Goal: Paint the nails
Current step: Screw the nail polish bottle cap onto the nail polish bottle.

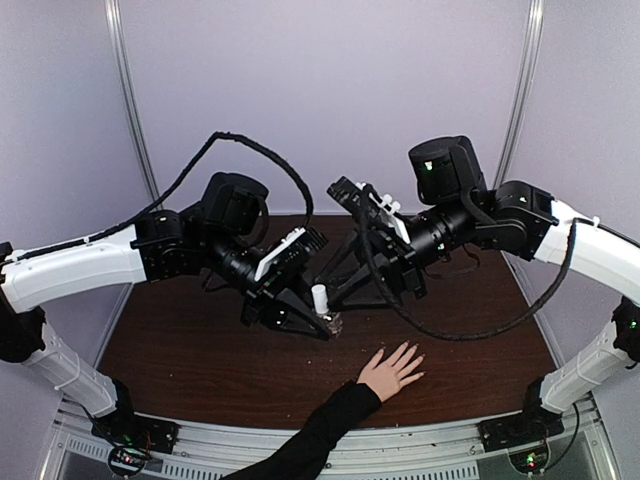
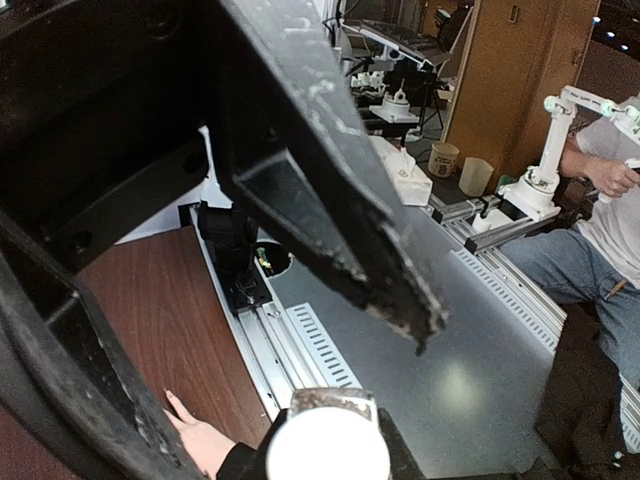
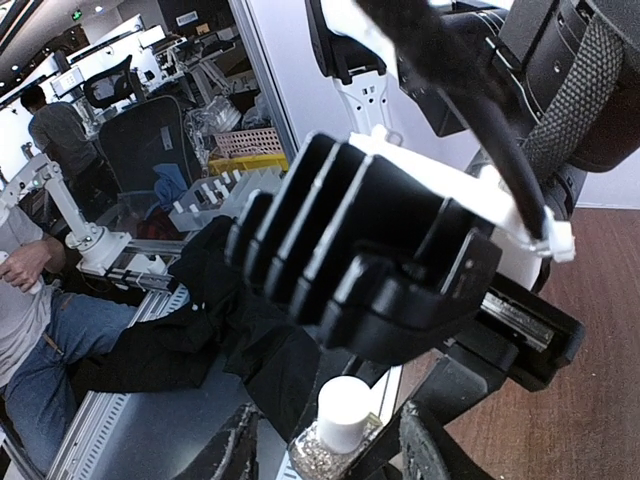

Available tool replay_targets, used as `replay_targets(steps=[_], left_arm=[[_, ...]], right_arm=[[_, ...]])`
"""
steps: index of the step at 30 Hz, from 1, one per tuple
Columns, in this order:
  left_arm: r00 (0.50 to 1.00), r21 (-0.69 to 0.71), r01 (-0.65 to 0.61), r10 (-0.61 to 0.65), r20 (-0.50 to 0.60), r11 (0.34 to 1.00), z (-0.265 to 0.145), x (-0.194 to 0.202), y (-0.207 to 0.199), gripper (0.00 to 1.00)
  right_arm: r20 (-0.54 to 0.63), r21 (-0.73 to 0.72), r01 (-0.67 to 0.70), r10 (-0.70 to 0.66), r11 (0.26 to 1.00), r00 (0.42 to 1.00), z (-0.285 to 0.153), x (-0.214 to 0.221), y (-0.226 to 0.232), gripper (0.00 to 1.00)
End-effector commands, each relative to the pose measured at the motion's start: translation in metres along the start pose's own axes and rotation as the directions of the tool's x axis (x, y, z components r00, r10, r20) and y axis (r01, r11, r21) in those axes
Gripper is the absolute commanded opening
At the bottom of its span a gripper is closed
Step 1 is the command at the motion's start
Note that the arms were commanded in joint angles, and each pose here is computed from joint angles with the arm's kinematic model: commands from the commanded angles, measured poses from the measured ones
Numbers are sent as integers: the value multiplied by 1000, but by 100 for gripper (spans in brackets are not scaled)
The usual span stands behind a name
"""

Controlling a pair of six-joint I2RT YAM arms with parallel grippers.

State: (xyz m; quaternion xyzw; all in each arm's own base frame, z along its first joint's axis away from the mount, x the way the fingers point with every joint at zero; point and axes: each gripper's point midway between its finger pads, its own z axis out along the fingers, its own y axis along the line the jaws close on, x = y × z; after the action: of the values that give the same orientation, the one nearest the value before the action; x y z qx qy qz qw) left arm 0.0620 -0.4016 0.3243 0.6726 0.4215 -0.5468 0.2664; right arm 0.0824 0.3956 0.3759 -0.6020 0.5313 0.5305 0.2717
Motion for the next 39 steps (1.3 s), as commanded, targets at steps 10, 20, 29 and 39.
replay_targets(steps=[10, 20, 29, 39], left_arm=[[999, -35, -53, 53, 10, 998, -2, -15, 3, 0], [997, -170, -73, 77, 14, 983, -12, -19, 17, 0], [996, -419, -40, 69, 53, 907, -42, -26, 52, 0], [991, -716, 12, 85, 99, 698, -89, -39, 90, 0]], right_arm=[[39, -115, -34, 38, 993, 999, 8, -11, 11, 35], [34, -103, -32, 35, 994, 999, 7, -9, 11, 19], [0, 39, -19, 20, 999, 1000, 2, 1, -6, 11], [-14, 344, -43, 51, 938, 999, -8, 4, -59, 5]])
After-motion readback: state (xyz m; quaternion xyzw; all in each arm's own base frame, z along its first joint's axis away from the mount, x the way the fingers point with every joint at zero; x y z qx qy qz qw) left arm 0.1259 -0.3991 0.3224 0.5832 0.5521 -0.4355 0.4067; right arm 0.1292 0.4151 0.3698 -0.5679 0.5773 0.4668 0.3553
